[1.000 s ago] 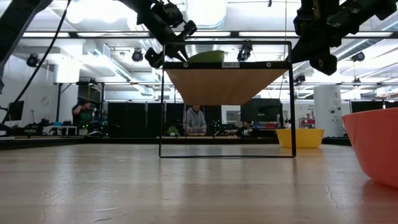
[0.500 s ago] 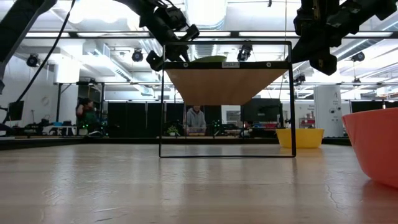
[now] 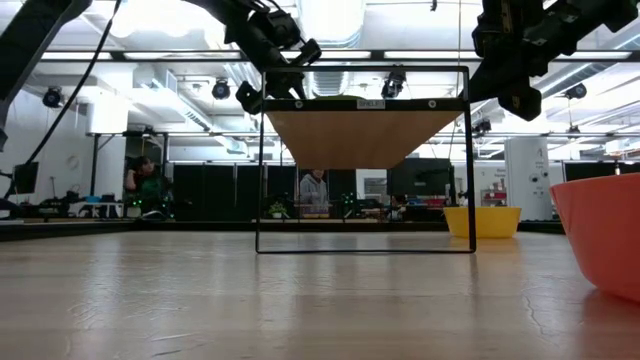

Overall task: Pick & Place Mini bowls
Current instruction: Stack the white patterned bowl on top of the white patterned bowl on the shelf, then put the yellow bowl on the shelf

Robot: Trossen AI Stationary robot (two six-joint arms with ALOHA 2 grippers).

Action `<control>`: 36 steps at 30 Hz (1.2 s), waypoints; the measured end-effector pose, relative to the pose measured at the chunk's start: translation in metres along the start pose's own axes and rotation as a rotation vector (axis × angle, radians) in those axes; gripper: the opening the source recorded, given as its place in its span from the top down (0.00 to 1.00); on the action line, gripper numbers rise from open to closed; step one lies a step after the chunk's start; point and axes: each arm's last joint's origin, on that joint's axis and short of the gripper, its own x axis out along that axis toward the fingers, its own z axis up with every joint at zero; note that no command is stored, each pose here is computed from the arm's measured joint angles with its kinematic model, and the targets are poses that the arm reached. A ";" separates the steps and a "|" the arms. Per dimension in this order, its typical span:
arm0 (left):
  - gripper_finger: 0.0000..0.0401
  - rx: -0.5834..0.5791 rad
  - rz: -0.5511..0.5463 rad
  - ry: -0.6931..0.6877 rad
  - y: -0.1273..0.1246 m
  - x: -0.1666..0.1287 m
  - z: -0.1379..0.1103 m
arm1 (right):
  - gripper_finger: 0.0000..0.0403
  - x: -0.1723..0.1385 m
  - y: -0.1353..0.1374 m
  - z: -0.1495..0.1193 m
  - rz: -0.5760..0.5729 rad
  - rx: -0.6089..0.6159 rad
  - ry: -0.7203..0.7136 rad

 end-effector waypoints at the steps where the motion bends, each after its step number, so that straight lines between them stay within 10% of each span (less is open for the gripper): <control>1: 0.96 0.000 0.000 -0.001 0.000 0.000 0.000 | 0.98 0.000 0.000 0.000 0.000 0.000 0.000; 36: 0.79 0.035 -0.153 0.095 -0.016 -0.011 -0.013 | 0.98 0.000 0.000 0.000 0.001 0.002 0.003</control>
